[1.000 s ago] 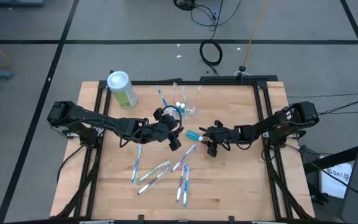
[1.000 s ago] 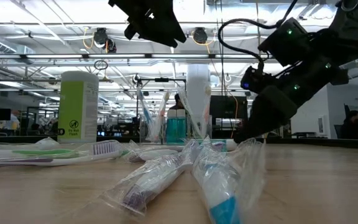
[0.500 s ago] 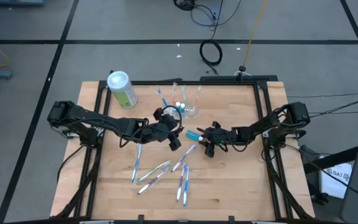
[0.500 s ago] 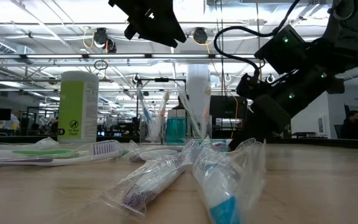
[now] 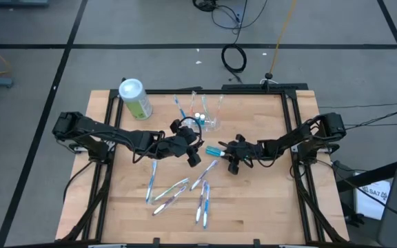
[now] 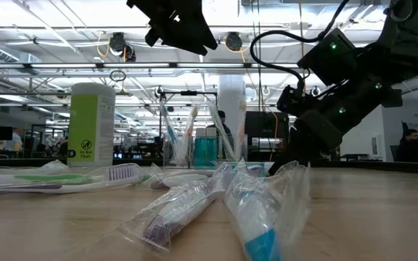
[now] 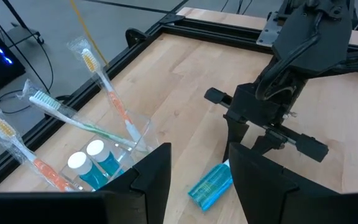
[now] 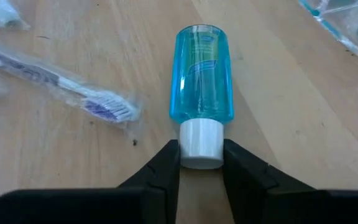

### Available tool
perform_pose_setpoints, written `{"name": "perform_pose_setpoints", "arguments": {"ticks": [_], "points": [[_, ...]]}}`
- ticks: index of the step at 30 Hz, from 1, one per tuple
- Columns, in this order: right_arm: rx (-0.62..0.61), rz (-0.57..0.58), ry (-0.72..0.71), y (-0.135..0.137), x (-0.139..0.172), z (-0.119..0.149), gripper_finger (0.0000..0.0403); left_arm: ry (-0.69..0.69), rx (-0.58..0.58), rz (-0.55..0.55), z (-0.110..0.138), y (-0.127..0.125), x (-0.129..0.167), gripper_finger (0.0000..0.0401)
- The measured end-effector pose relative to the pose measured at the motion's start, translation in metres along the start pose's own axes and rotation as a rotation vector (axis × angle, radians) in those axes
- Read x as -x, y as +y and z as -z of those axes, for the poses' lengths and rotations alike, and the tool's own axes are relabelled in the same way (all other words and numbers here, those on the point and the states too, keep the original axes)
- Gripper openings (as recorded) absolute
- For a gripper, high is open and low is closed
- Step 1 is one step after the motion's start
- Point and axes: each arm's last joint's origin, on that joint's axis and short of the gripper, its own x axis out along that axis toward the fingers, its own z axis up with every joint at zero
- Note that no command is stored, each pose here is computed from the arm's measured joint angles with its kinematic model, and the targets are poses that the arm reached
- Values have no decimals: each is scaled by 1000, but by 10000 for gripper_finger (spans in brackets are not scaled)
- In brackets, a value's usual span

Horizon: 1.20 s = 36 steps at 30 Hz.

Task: Pick & Place toothbrushing station
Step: Put the blue mouthwash into the transparent organizer

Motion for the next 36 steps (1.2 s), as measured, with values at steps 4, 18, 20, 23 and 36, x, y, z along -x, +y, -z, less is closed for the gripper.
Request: {"name": "perform_pose_setpoints", "arguments": {"ticks": [4, 18, 20, 23, 36], "points": [[0, -6, -3, 0, 0, 0, 85, 0, 0, 0, 0, 0, 0, 168], [45, -48, -176, 2, 40, -37, 85, 0, -127, 93, 1, -6, -5, 168], [41, -50, -202, 2, 46, -41, 85, 0, -155, 102, 2, -7, -6, 168], [32, -57, -242, 1, 57, -48, 85, -29, -206, 121, 2, -13, -13, 168], [24, -64, -270, 0, 70, -54, 85, -38, -601, -97, 33, -39, -45, 168]]}}
